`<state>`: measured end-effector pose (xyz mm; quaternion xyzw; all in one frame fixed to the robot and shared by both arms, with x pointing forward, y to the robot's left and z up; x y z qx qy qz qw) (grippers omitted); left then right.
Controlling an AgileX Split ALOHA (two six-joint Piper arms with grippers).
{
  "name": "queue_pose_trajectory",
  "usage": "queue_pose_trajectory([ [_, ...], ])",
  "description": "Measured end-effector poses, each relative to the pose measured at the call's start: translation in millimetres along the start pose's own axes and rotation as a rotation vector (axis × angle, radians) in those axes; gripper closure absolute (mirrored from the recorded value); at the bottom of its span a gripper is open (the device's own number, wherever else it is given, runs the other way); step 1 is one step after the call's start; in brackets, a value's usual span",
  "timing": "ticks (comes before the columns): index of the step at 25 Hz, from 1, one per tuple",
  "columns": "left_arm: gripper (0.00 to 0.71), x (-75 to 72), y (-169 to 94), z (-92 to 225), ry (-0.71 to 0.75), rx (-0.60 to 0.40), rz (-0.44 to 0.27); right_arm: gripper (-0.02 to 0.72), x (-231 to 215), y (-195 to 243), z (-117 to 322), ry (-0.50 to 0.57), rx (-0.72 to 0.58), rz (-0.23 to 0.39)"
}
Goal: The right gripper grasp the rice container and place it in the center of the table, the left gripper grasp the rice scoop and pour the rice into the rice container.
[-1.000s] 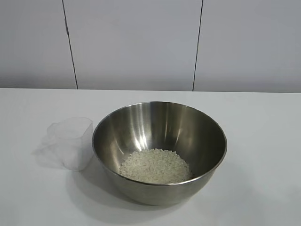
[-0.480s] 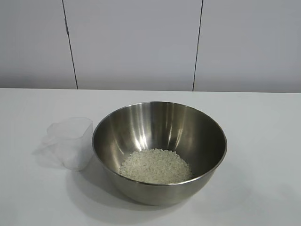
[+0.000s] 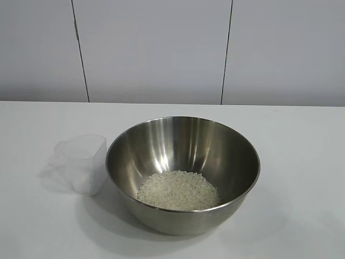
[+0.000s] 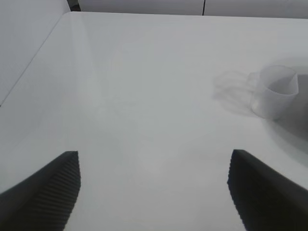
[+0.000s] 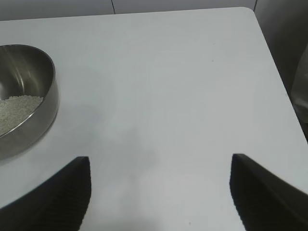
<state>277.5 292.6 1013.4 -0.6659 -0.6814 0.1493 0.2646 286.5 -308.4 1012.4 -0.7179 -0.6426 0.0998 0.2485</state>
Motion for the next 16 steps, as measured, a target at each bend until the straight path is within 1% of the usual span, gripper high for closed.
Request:
queue_pose_trajectory([
  [5,0.104,-0.1,0.0,0.5,0.0,0.0,0.0,0.159,0.0,0.0,-0.1,0.0,-0.001,0.0],
  [10,0.104,-1.2,-2.0,1.1,0.015,-0.018,0.014,0.159,0.0,0.0,0.0,0.0,0.0,0.0],
  [16,0.104,0.1,-1.8,1.6,0.019,-0.015,0.006,0.159,0.0,0.0,0.0,0.0,0.0,0.0],
])
Point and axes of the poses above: a point on each arm's last joint axis where the gripper is mounted, y pointing out along that axis toward the gripper, x along the wrist's bending axis when the last joint is at zero, z = x × y, the point moved 6 cm from there along y, pointing out along that axis toward the gripper, and after that the axes turned 13 degrees about y, right-handed, at the moved point
